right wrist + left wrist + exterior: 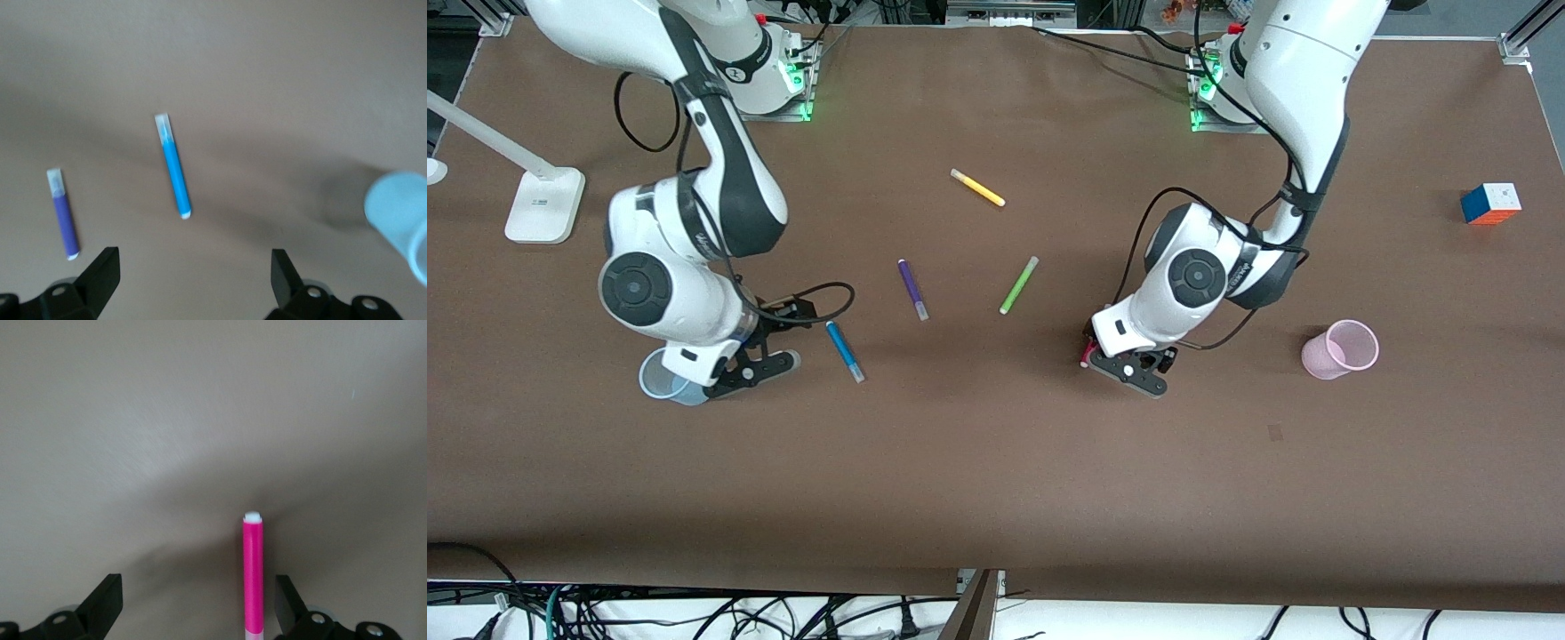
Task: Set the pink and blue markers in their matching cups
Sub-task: 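Reach the left gripper to the pink marker while the right gripper reaches the blue marker, then close the left gripper on the pink marker while the right gripper grasps the blue marker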
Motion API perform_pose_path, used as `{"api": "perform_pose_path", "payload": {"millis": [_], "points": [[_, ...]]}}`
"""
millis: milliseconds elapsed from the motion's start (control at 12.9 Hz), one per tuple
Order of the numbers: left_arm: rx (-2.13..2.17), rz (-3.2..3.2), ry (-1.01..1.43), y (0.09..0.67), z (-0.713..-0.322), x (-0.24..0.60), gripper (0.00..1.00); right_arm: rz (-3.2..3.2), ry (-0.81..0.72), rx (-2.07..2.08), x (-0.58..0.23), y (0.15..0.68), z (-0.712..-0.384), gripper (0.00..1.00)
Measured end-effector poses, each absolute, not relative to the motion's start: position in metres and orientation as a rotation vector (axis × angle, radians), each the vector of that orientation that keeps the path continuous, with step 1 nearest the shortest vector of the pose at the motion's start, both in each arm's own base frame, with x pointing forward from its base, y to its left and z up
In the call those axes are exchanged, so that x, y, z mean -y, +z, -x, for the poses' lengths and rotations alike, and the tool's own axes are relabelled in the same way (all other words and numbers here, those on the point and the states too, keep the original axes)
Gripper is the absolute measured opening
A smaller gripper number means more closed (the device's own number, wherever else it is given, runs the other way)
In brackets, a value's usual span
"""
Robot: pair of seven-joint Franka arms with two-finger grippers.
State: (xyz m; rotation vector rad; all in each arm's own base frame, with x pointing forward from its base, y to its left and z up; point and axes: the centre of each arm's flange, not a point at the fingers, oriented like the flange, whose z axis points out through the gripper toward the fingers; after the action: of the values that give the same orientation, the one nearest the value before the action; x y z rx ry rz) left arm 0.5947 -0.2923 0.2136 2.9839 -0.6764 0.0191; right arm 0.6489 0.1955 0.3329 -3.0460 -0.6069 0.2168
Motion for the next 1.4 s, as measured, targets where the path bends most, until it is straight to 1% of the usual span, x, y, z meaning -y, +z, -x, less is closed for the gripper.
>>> {"api": "perform_pose_path", "payload": {"millis": [155,310,620,775,1240,1318,1395], "points": [[0.706,-2.987,-0.006,0.192,-0.572,0.300,1.00,3.046,0.201,0.625,-0.195,0.303,-0.655,1.00],[0.747,-2.992,-0.040,0.181,-0.558,0.307,1.00,3.045,0.165,0.647,-0.201,0.277,-0.660,1.00],[0.771,-2.997,-0.085,0.169,-0.543,0.308,1.00,3.040,0.132,0.701,-0.225,0.240,-0.657,1.00],[0.742,-3.006,-0.092,0.168,-0.541,0.308,0.96,3.036,0.133,0.726,-0.236,0.227,-0.654,1.00],[0.658,-3.029,-0.076,0.174,-0.544,0.306,0.27,3.031,0.127,0.765,-0.253,0.194,-0.647,1.00],[0.656,-3.030,-0.077,0.174,-0.544,0.305,0.18,3.031,0.128,0.767,-0.253,0.190,-0.647,1.00],[0.655,-3.031,-0.079,0.175,-0.544,0.305,0.18,3.032,0.124,0.767,-0.253,0.186,-0.647,1.00]]}}
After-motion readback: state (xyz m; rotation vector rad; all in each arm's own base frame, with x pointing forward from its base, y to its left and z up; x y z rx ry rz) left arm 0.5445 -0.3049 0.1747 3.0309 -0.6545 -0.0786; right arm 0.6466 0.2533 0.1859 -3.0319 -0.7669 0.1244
